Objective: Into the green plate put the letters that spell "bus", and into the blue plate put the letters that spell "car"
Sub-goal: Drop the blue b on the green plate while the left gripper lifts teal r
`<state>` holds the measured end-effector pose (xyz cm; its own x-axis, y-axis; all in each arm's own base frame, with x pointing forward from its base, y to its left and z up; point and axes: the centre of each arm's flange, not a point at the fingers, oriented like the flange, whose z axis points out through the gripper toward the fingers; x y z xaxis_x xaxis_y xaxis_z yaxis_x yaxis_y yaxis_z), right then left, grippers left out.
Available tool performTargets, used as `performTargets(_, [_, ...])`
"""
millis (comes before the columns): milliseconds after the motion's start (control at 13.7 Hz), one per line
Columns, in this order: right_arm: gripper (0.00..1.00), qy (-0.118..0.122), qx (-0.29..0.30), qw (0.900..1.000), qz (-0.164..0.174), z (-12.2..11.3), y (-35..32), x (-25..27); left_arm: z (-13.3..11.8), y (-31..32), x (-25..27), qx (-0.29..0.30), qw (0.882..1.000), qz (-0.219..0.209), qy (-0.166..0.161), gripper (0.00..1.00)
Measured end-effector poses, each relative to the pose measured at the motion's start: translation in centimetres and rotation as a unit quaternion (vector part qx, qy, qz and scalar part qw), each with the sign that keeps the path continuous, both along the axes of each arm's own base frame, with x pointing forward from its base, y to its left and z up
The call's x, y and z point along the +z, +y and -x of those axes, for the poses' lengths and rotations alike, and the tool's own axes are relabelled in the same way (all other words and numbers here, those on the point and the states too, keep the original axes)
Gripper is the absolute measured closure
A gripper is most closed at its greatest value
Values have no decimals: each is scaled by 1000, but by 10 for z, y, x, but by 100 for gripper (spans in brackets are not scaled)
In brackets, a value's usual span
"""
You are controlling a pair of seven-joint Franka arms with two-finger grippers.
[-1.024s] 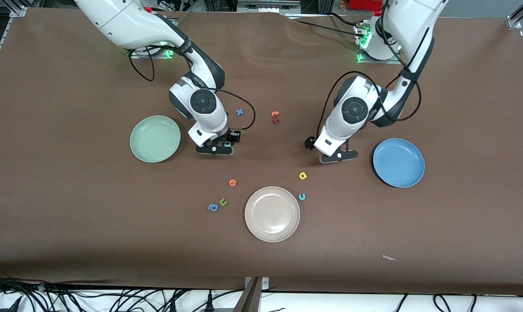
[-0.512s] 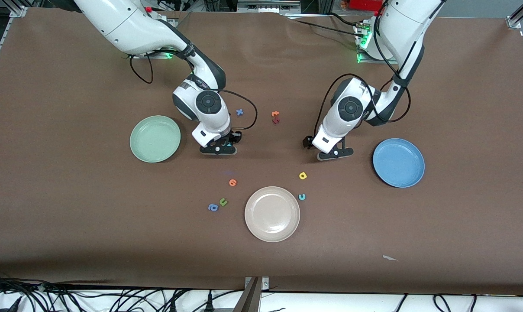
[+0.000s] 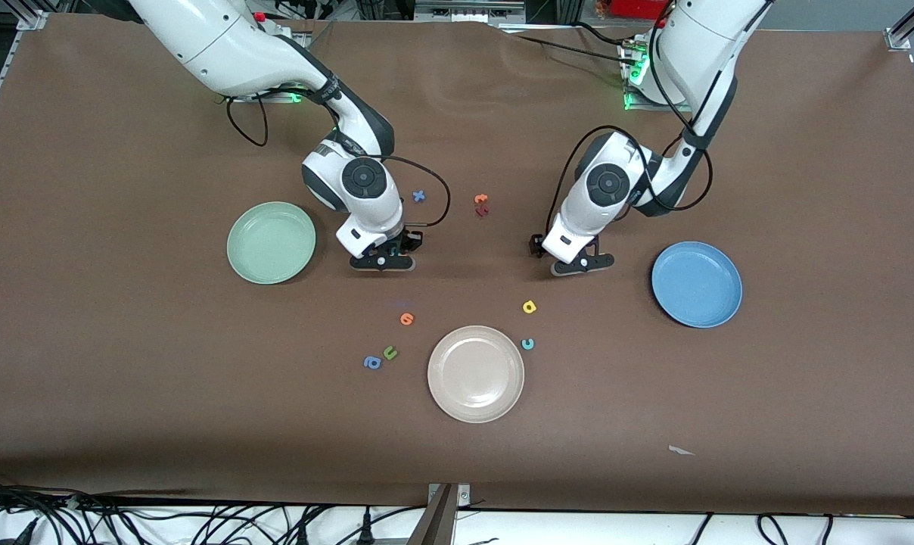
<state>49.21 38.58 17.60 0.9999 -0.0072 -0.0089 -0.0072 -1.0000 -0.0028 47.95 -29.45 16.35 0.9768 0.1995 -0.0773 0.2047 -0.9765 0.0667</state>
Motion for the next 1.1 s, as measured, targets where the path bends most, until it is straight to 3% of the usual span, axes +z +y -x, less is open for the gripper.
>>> performTargets(220, [72, -7, -3, 1000, 4, -8, -2, 9, 3, -6, 2, 1, 1000, -10, -8, 35])
performTargets(512, [72, 6, -31, 996, 88, -28, -44, 49, 3, -7, 3, -2, 1000, -11, -10, 40])
performTargets(659, [72, 6, -51, 993, 110, -40, -76, 62, 3, -7, 4, -7, 1000, -13, -13, 42])
performTargets(805, [72, 21, -49, 989, 135, -37, -101, 64, 3, -6, 4, -7, 1000, -14, -13, 44])
performTargets(1098, [72, 77, -34, 983, 165, -21, -185, 39, 2, -5, 5, -6, 1000, -15, -13, 49])
